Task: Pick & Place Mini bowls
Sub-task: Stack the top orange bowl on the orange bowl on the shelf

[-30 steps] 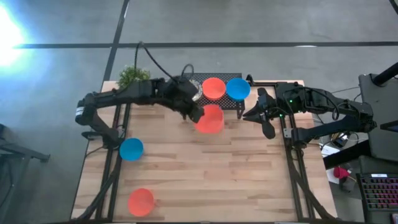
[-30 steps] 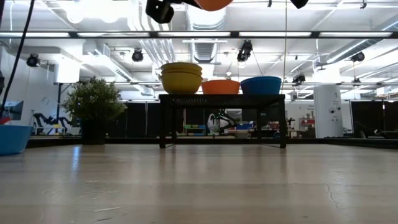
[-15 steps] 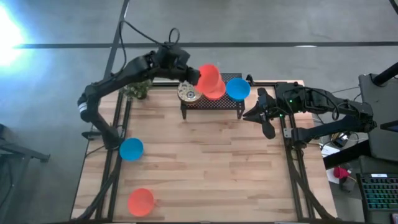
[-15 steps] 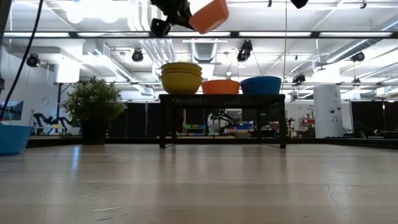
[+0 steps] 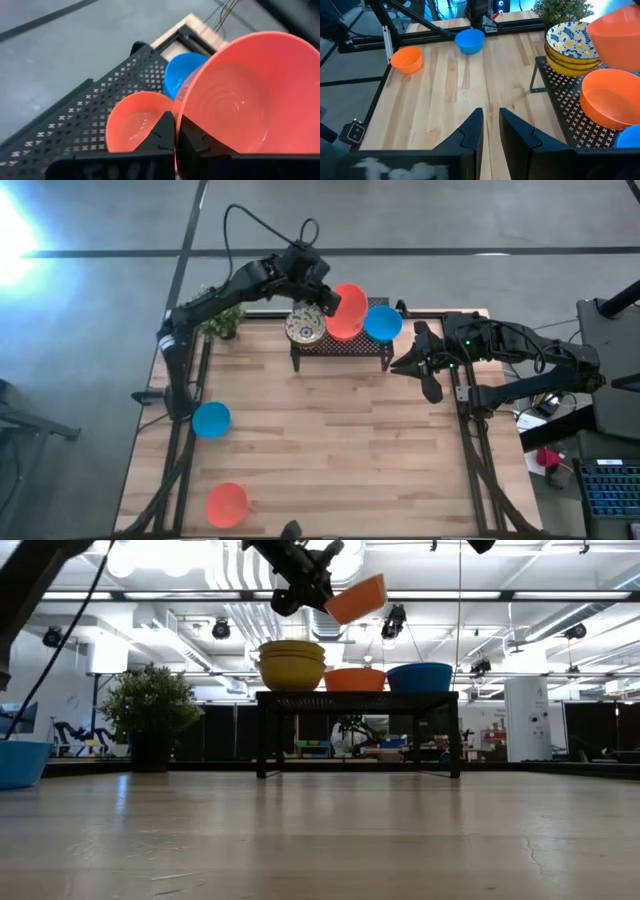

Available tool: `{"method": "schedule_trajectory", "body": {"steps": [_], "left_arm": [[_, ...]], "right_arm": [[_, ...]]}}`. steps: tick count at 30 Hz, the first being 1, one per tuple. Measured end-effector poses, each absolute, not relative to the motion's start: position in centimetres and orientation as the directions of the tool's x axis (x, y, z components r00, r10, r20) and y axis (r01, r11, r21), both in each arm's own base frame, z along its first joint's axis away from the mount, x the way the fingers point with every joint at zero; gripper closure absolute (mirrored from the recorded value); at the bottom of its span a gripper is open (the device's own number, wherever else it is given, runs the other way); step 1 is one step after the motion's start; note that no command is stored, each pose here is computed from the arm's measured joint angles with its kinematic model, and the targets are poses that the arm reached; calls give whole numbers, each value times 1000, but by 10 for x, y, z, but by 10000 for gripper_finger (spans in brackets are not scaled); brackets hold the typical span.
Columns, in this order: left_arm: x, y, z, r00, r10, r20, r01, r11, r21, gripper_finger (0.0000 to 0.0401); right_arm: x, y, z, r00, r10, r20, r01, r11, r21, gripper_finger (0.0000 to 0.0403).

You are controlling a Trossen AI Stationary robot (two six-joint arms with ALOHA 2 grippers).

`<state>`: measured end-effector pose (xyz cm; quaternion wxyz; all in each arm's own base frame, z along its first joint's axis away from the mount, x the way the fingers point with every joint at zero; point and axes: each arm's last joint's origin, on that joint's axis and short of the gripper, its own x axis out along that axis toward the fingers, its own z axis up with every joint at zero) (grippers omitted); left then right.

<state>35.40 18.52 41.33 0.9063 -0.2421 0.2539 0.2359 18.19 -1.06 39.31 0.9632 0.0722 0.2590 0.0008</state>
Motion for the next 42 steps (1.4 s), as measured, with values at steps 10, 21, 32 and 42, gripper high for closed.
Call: {"method": "schedule_trajectory", "body": {"steps": [10,21,32,42], "left_arm": [[373,199,404,679,373,-632,-553,827,-106,401],[383,207,388,613,454,-647,-550,833,64,401],[384,207,385,589,489,-644,-517,840,164,401],[388,209,370,578,479,-661,-497,849,180,401]], "right_arm": [[182,-11,393,866,38,-499,37,990,139,346],[182,-11,393,865,38,-500,37,989,140,346],[182,-11,393,865,38,-500,38,989,142,346],[182,-11,393,865,38,-500,37,989,140,346]]}}
